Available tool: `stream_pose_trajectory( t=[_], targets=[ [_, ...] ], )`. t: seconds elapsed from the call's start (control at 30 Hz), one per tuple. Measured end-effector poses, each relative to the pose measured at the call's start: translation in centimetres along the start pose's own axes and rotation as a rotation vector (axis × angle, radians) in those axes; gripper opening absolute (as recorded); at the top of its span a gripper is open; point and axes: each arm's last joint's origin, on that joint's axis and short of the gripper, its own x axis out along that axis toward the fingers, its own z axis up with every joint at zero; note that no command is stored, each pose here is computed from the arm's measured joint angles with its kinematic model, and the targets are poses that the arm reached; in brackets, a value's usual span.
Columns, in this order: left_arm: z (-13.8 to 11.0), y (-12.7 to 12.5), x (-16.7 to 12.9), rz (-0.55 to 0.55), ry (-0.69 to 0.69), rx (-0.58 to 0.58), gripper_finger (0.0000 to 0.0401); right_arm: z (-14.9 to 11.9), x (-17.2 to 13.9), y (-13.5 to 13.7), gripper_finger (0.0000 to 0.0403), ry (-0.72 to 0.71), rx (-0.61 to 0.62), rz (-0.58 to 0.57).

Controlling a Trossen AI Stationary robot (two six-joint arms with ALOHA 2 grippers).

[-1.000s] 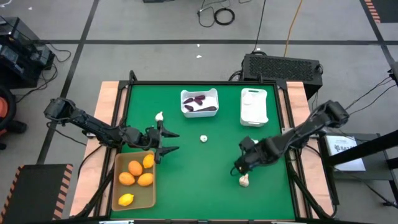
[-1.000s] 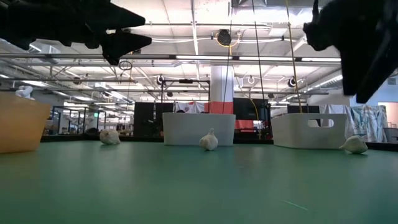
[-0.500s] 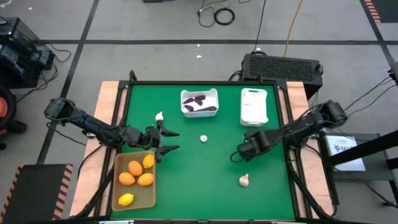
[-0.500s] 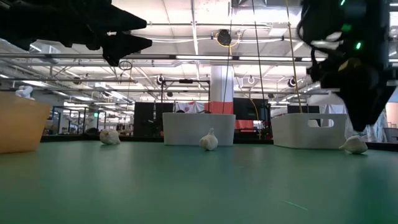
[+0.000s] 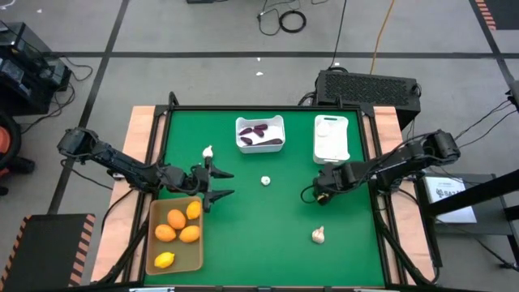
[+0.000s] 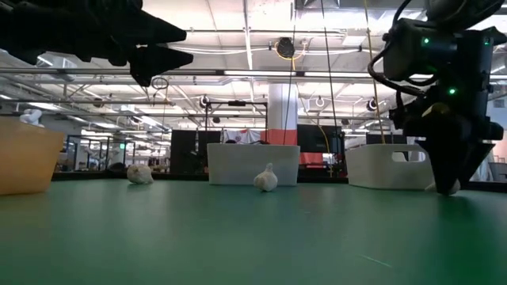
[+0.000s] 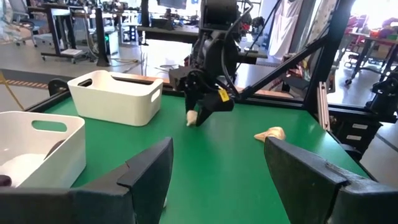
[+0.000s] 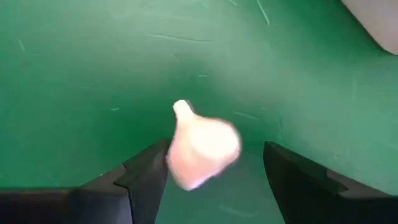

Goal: Sort produce into baskets
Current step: Put the middle right white garlic into the right white bin

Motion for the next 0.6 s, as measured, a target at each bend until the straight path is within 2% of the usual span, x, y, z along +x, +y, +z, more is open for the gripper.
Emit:
stream_pose_trajectory(
  t=[0.17, 0.47, 0.6],
  targets=[
    [0.0, 0.0, 0.0, 0.001, 0.003, 0.001, 0.026, 0.3, 0.0, -0.1, 0.0224, -0.002, -0.002, -0.004],
    [0.0, 0.0, 0.0, 0.002, 0.003, 0.001, 0.026, 0.4, -0.1, 0.0, 0.0104, 0.023, -0.053, 0.017],
    [0.0, 0.0, 0.0, 0.002, 0.003, 0.001, 0.026, 1.0, -1.5, 0.8, 0.0071, 0.027, -0.068, 0.055]
  ],
)
